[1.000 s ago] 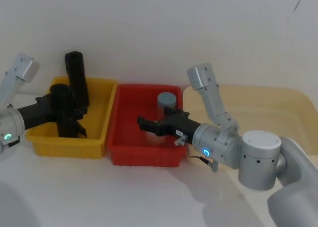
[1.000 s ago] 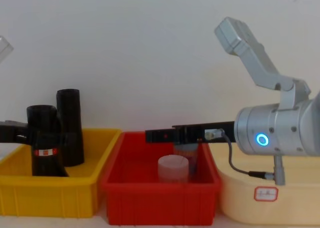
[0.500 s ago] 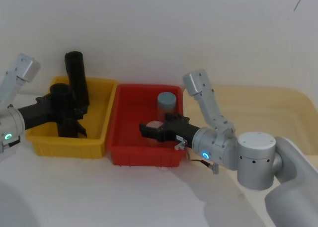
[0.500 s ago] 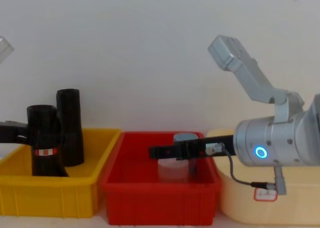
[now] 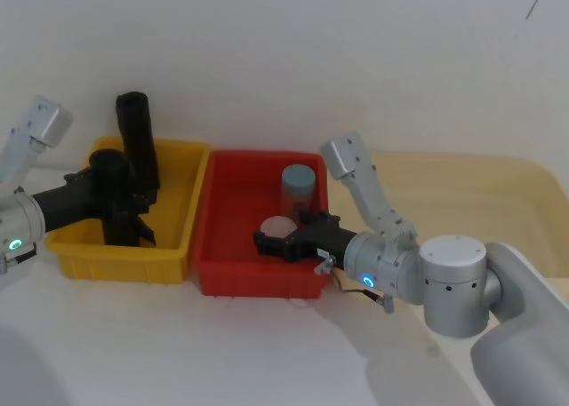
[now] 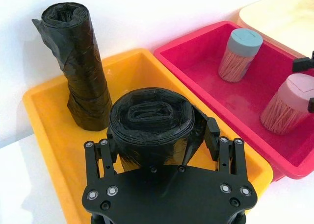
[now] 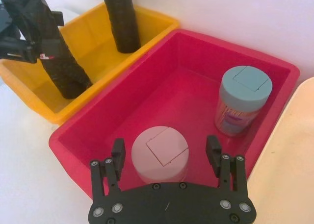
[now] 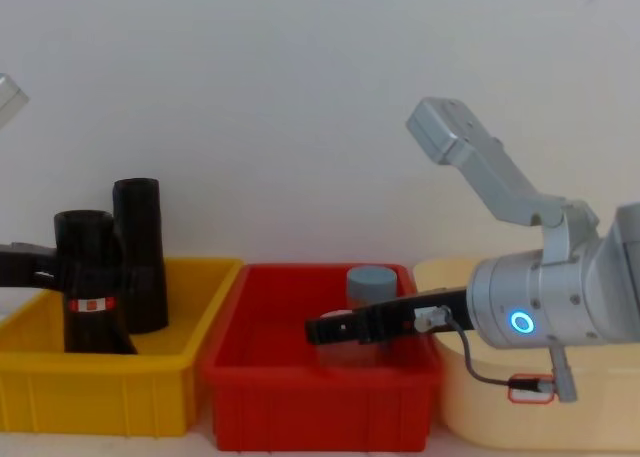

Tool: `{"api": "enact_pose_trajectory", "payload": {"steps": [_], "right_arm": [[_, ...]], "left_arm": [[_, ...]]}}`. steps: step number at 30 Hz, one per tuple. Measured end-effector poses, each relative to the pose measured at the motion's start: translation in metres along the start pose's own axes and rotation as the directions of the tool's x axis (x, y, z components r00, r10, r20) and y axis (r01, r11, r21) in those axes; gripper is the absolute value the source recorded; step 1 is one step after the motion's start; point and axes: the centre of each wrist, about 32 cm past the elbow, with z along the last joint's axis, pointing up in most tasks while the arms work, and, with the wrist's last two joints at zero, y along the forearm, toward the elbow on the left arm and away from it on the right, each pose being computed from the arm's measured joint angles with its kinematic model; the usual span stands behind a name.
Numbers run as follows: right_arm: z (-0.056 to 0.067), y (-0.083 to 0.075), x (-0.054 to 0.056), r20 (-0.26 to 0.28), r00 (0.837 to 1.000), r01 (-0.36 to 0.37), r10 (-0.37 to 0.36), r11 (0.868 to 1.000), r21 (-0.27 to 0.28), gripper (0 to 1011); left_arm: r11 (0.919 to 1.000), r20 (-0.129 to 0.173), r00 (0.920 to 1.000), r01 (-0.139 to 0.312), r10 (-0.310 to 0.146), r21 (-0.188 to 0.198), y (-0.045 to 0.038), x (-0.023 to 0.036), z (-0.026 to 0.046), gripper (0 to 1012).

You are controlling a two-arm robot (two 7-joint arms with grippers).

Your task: Pick up the garbage bag with the one hand and transfer it to the other hand.

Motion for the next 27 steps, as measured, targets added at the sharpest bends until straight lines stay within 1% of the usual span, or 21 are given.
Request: {"api": "enact_pose_trajectory", "payload": {"steps": [14,15,16,20,21,23,24,25,26,27], "right_arm": [[0.0023,0.0024,0.0003,0.021,1.000,-0.015,0.016,1.000,-0.018,1000],[0.0027,0.0025,0.0003,0.023,1.000,-0.017,0.017,1.000,-0.018,969],[0.0028,0.0025,0.0002,0.023,1.000,-0.017,0.018,1.000,-0.019,962],[0.0032,0.0028,0.0001,0.025,0.999,-0.019,0.020,1.000,-0.020,865],[0.0033,0.0028,0.0001,0.026,0.999,-0.020,0.020,1.000,-0.020,826],[0.0034,0.0028,0.0001,0.026,0.999,-0.021,0.021,1.000,-0.020,792],[0.0035,0.0029,0.0000,0.027,0.999,-0.021,0.022,1.000,-0.021,738],[0.0036,0.0029,0.0000,0.027,0.999,-0.022,0.022,1.000,-0.021,738],[0.0036,0.0029,0.0001,0.027,0.999,-0.022,0.022,1.000,-0.021,696],[0.0037,0.0030,0.0000,0.027,0.999,-0.022,0.023,1.000,-0.021,685]], "left_arm": [[1.0000,0.000,1.0000,0.000,0.000,0.000,0.0000,0.0000,0.0000,1001],[1.0000,0.000,1.0000,0.000,0.000,0.000,0.0000,0.0000,0.0000,1001],[1.0000,0.000,1.0000,0.000,0.000,0.000,0.0000,0.0000,0.0000,997],[1.0000,0.000,1.0000,0.000,0.000,0.000,0.0001,0.0000,-0.0001,926],[1.0000,0.000,1.0000,0.000,0.000,0.000,0.0000,0.0000,-0.0001,897],[1.0000,0.000,1.0000,0.000,0.000,0.000,0.0000,0.0000,0.0000,852],[1.0000,0.000,1.0000,0.000,0.000,0.000,0.0000,0.0000,0.0000,840],[1.0000,0.000,1.0000,0.000,0.000,0.000,0.0001,0.0000,0.0000,790],[1.0000,0.000,1.0000,0.000,0.000,0.000,0.0000,0.0000,0.0000,766],[1.0000,0.000,1.0000,0.000,0.000,0.000,0.0000,0.0000,0.0000,727]]}}
